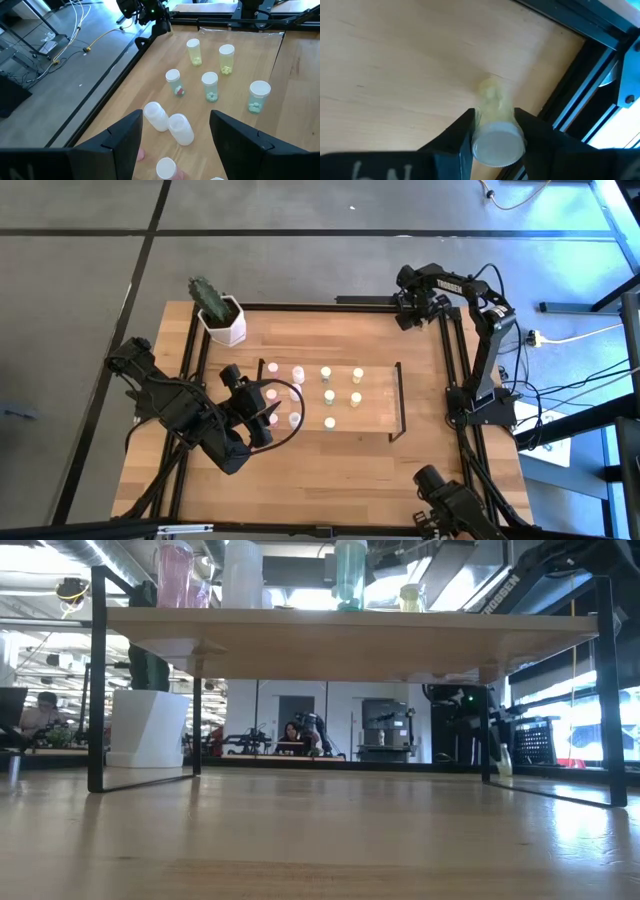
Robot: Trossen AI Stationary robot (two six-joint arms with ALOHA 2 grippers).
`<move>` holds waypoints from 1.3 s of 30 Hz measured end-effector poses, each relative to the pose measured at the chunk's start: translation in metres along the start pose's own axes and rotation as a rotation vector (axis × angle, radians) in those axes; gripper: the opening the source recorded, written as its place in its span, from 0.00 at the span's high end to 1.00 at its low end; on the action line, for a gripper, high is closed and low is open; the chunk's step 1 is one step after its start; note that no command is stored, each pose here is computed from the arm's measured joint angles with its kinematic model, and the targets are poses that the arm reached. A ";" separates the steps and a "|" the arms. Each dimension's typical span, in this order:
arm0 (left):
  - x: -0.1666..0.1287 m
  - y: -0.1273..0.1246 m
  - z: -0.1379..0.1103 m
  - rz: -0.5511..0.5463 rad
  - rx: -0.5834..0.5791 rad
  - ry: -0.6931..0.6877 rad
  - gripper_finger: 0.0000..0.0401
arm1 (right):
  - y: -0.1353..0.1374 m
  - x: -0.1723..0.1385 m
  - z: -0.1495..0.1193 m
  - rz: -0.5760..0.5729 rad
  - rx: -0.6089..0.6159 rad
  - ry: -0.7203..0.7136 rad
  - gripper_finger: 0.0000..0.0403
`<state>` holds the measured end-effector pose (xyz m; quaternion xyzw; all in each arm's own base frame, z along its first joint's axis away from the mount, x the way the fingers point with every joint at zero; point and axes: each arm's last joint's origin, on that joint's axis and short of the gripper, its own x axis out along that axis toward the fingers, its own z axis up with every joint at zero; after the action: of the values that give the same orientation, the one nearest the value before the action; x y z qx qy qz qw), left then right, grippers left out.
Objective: Pick and place medicine bottles onto shelf by color
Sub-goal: Put the yellow pill bottle on the shelf aligned with the other yellow pill bottles
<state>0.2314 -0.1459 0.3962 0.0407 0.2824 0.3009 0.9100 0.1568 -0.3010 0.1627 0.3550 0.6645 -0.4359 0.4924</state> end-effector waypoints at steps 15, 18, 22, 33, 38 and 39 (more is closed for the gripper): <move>0.000 0.000 0.000 0.000 0.000 0.000 0.44 | -0.005 -0.045 -0.007 -0.031 -0.087 -0.105 0.68; 0.000 0.000 0.000 0.000 0.001 0.000 0.44 | -0.005 -0.069 -0.018 -0.076 -0.108 -0.169 0.68; 0.000 0.000 0.000 0.000 0.000 0.000 0.44 | 0.000 -0.101 -0.040 -0.068 -0.130 -0.275 0.68; 0.000 0.000 0.000 0.000 0.006 0.000 0.44 | 0.007 -0.182 -0.138 -0.009 -0.197 -0.612 0.68; 0.000 0.000 0.000 0.000 0.006 0.000 0.44 | 0.011 -0.204 -0.191 0.059 -0.287 -0.747 0.68; 0.000 0.000 0.000 0.000 0.006 0.000 0.44 | 0.012 -0.207 -0.202 0.076 -0.309 -0.773 0.68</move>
<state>0.2314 -0.1459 0.3962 0.0435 0.2833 0.3001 0.9098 0.1528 -0.1180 0.3869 0.1117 0.4748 -0.4138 0.7687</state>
